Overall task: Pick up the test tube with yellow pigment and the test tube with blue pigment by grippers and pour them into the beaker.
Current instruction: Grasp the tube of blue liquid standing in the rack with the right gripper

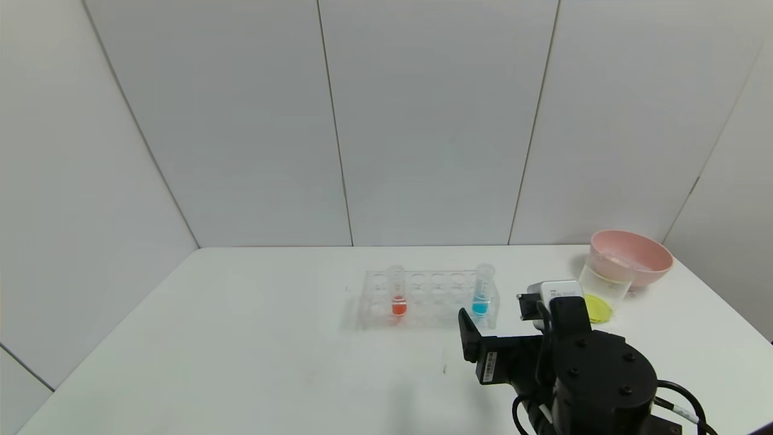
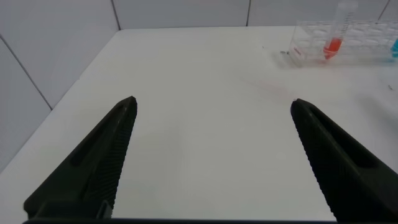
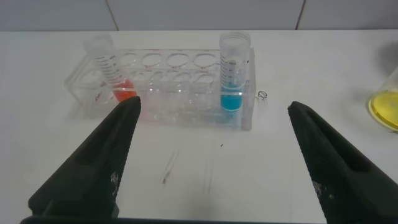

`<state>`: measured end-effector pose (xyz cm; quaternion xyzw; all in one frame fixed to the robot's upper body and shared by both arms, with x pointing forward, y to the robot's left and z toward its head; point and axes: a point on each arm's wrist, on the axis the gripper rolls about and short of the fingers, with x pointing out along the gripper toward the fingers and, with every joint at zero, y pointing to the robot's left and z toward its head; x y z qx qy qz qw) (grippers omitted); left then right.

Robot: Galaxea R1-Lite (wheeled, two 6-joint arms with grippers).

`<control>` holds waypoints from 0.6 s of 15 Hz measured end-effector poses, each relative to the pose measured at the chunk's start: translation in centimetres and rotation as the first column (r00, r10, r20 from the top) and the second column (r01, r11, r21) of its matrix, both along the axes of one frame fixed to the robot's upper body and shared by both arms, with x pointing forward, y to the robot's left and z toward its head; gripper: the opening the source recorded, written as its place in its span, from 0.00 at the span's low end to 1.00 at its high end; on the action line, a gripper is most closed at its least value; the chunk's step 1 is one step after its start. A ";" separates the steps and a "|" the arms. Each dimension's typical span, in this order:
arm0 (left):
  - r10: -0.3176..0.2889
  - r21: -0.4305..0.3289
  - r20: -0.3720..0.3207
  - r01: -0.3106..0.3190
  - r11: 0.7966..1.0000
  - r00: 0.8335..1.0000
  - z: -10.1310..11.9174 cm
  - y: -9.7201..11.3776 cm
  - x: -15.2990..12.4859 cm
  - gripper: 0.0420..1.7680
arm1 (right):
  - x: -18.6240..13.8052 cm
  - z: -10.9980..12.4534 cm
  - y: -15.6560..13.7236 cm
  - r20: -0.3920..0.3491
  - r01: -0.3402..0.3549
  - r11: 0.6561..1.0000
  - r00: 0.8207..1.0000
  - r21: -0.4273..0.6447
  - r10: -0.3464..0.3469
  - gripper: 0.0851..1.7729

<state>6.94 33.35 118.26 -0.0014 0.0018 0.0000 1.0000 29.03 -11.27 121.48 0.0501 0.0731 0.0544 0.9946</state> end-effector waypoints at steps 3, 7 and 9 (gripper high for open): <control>0.000 0.000 0.000 0.000 1.000 1.000 0.0 0.0 0.0 1.00 | 1.1 -1.0 0.3 -0.014 0.015 1.000 1.000 -0.017 -0.016 0.96; 0.000 0.000 0.000 0.000 1.000 1.000 0.0 0.0 0.0 1.00 | 3.9 -1.3 0.5 -0.007 0.004 0.999 1.000 -0.042 -0.005 0.96; 0.000 0.000 0.000 0.000 1.000 1.000 0.0 0.0 0.0 1.00 | 5.5 -1.4 0.4 0.001 0.006 0.999 1.000 -0.043 -0.006 0.96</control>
